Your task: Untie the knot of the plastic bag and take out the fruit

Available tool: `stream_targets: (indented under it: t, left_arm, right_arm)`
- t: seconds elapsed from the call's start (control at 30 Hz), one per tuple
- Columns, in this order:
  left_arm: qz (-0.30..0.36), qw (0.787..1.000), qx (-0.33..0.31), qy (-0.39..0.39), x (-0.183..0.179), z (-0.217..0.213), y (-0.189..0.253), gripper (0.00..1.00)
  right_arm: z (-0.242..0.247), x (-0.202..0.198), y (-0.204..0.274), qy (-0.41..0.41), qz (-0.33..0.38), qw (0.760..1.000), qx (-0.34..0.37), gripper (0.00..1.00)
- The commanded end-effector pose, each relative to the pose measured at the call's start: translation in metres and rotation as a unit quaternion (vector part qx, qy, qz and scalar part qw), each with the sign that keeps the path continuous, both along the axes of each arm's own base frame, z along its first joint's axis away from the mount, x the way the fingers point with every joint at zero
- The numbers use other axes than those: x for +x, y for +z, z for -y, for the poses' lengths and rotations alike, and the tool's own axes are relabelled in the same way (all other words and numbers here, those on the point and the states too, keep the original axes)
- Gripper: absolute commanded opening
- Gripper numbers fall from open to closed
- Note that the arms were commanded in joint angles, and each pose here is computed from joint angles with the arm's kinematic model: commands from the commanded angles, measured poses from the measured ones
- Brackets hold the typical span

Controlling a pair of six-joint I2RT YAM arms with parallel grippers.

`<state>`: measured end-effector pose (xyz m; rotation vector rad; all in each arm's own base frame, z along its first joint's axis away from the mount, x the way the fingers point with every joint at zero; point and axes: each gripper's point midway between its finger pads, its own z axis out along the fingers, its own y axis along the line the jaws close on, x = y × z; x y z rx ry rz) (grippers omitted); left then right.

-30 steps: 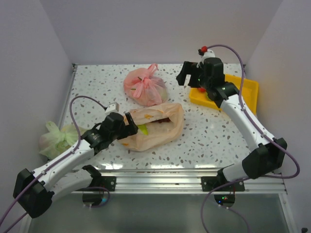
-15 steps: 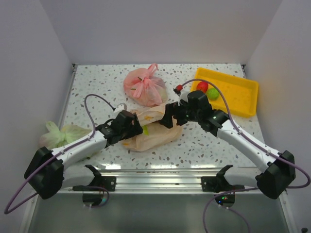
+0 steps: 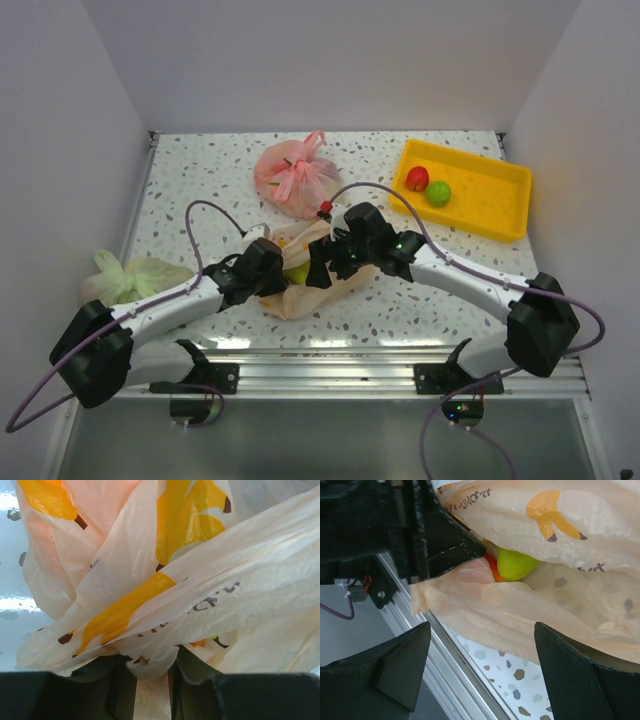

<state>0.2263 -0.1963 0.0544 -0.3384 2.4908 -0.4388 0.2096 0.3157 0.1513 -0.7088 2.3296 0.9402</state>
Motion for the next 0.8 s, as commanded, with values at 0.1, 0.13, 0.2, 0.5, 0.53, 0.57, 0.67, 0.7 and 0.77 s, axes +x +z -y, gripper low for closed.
stream_targets:
  t: [0.1,0.13,0.2,0.5,0.53,0.57,0.67,0.7,0.77]
  left_arm:
    - [0.052,0.997,0.002,-0.056,-0.002,0.000,0.031,0.19]
    - [0.057,0.997,0.000,-0.059,-0.002,-0.001,0.033,0.14]
    - [0.067,0.995,-0.004,-0.073,-0.003,0.001,0.040,0.12]
    - [0.068,0.991,0.009,-0.117,-0.016,-0.003,0.029,0.11]
    - [0.068,0.991,0.013,-0.119,-0.016,-0.005,0.028,0.11]
    - [0.069,0.991,0.017,-0.117,-0.017,-0.008,0.026,0.11]
    - [0.068,0.991,0.036,-0.111,-0.019,-0.017,0.019,0.11]
    - [0.067,0.991,0.040,-0.109,-0.020,-0.020,0.017,0.11]
    - [0.077,0.991,0.034,-0.108,-0.019,-0.019,0.021,0.10]
  right_arm:
    - [-0.029,0.014,-0.006,0.002,0.002,1.000,0.003,0.85]
    - [-0.033,0.015,-0.010,0.002,0.001,1.000,0.001,0.85]
    - [-0.037,0.025,-0.017,-0.015,0.000,1.000,-0.010,0.84]
    - [-0.048,0.059,-0.018,-0.085,0.025,0.996,-0.008,0.87]
    - [-0.050,0.060,-0.015,-0.086,0.024,0.996,-0.004,0.87]
    - [-0.053,0.059,-0.010,-0.081,0.024,0.996,0.009,0.87]
    - [-0.058,0.056,0.002,-0.075,0.023,0.996,0.031,0.87]
    - [-0.057,0.059,0.001,-0.081,0.024,0.996,0.027,0.87]
    - [-0.052,0.060,-0.012,-0.090,0.021,0.996,0.004,0.86]
